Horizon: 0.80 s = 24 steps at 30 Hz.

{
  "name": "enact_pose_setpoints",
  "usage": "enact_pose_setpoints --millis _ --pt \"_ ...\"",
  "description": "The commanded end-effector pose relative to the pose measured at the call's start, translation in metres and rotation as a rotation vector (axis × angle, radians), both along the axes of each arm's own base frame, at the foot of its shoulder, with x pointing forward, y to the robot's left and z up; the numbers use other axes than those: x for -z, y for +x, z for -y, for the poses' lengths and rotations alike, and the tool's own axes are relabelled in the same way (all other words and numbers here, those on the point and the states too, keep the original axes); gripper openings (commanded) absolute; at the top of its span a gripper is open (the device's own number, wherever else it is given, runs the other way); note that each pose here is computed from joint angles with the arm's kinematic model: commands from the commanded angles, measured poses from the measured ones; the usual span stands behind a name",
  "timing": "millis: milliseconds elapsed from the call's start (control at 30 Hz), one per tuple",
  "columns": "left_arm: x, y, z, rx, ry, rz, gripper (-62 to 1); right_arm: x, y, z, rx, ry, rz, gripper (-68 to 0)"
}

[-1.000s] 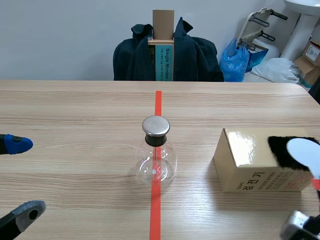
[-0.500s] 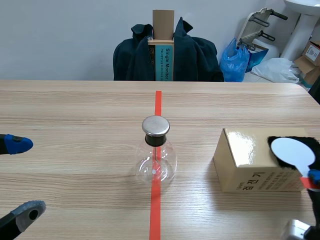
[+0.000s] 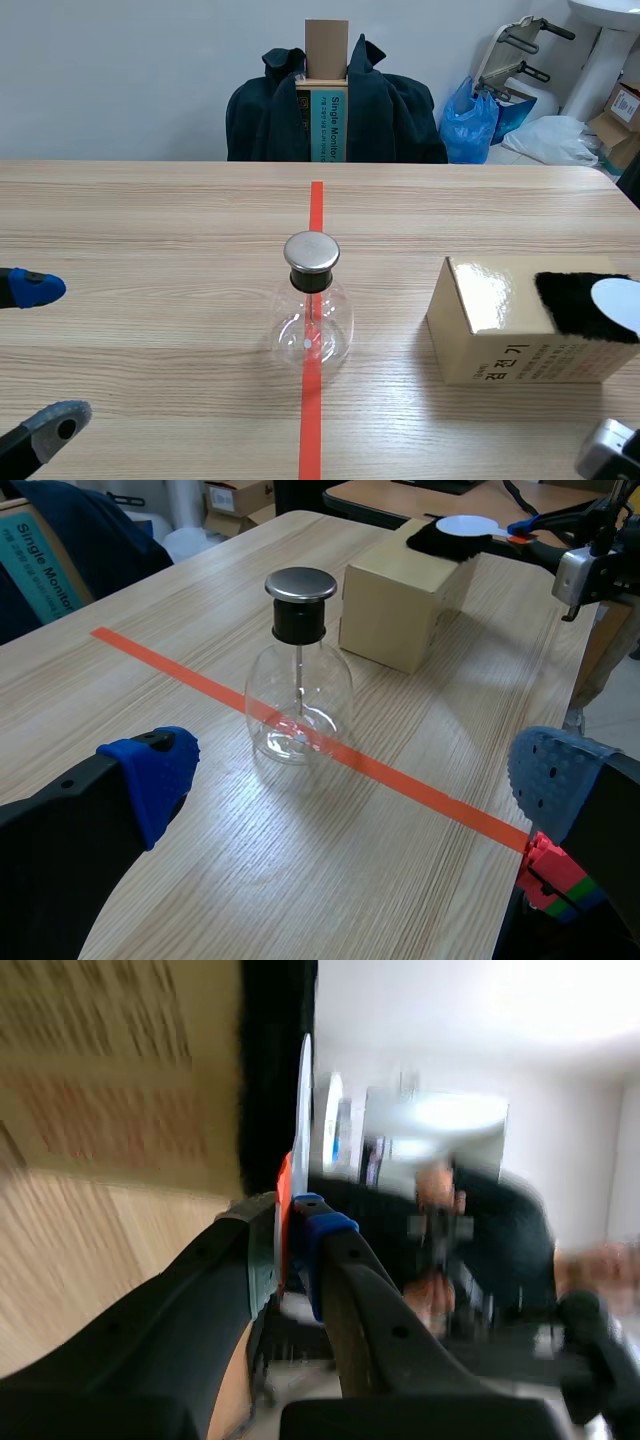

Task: Do the electroscope experiment.
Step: 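Rub the plate on the fur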

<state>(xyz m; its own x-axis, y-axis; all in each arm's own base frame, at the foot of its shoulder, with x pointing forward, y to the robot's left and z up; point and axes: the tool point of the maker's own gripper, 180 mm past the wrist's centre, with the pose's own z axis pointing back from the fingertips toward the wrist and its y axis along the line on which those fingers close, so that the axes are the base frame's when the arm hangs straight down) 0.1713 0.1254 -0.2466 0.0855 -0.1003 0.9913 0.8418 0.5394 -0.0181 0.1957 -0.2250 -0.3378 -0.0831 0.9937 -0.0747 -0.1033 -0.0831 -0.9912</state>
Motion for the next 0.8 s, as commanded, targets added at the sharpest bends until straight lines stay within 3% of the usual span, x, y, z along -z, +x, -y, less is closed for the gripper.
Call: enact_pose_setpoints --millis 0,67,167,333,467,500,633,700,767 --pt "-0.008 0.001 0.003 -0.001 -0.036 0.017 1.4 -0.015 0.003 -0.014 -0.085 -0.023 0.066 -66.7" --pt "-0.008 0.001 0.003 -0.001 -0.036 0.017 1.4 -0.015 0.003 -0.01 -0.052 -0.018 0.069 -66.7" --pt "-0.008 0.001 0.003 -0.001 -0.036 0.017 1.4 -0.017 0.003 0.017 0.097 -0.029 0.078 -66.7" --pt "-0.008 0.001 0.004 0.0 -0.034 0.017 1.4 -0.015 0.003 -0.006 -0.035 -0.023 0.069 -66.7" --pt "-0.008 0.001 0.004 0.0 -0.034 0.017 1.4 -0.018 0.003 0.024 0.13 -0.033 0.083 -66.7" --pt "-0.008 0.001 0.004 0.0 -0.034 0.017 1.4 -0.019 0.003 0.025 0.134 -0.037 0.084 -66.7" --pt "-0.008 0.001 0.003 0.0 -0.033 0.017 1.4 -0.015 0.003 -0.001 -0.013 -0.026 0.064 -66.7" --pt "-0.008 0.001 0.003 0.0 -0.033 0.017 1.4 -0.015 0.003 0.001 -0.001 -0.026 0.066 -66.7" --pt "-0.008 0.001 0.003 0.0 -0.033 0.017 1.4 -0.016 0.003 0.012 0.063 -0.03 0.072 -66.7"
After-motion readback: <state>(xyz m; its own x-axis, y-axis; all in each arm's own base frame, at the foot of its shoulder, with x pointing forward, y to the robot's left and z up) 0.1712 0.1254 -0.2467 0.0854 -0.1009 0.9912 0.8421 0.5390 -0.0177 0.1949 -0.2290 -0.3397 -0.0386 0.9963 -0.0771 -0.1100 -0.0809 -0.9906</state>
